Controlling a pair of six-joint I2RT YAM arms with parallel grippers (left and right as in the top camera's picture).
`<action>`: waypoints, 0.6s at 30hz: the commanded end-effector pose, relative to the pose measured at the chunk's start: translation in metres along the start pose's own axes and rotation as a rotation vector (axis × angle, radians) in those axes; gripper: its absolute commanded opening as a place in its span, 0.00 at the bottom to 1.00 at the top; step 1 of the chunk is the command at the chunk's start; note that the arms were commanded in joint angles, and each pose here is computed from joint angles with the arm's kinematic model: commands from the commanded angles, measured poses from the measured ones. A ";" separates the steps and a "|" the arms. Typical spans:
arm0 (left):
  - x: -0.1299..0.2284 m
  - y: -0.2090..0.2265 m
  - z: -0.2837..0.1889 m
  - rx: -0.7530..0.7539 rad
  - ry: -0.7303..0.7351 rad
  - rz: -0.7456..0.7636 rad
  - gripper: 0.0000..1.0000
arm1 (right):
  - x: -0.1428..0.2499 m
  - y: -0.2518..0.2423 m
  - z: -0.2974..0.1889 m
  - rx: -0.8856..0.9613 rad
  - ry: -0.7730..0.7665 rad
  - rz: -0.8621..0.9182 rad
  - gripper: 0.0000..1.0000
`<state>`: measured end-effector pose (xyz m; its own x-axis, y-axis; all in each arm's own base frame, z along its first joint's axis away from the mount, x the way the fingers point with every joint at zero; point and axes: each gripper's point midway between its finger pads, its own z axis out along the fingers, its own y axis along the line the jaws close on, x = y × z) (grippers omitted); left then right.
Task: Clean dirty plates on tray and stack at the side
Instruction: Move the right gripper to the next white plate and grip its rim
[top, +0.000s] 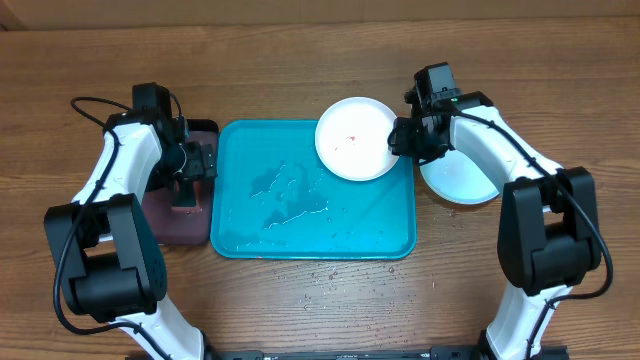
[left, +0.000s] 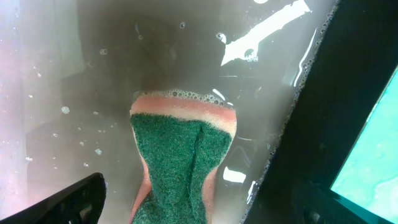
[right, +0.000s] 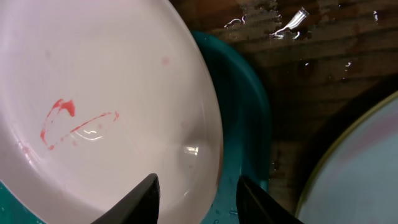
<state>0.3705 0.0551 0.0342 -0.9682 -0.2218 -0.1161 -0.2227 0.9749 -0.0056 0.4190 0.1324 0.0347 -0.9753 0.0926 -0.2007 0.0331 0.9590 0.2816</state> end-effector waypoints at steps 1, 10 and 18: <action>-0.006 -0.006 -0.012 0.033 -0.032 -0.005 0.96 | -0.004 0.006 0.008 -0.019 0.002 0.007 0.38; -0.005 -0.006 -0.012 0.033 -0.028 -0.005 0.96 | 0.002 0.031 0.009 -0.110 0.025 -0.019 0.04; 0.002 -0.005 -0.012 0.024 -0.002 -0.005 0.96 | 0.023 0.075 0.011 -0.214 0.091 0.019 0.04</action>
<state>0.3676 0.0547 0.0339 -0.9695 -0.2220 -0.1040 -0.2228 0.9749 -0.0042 0.4045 0.1833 0.0322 -0.9887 0.0574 -0.1383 -0.0054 0.9092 0.4163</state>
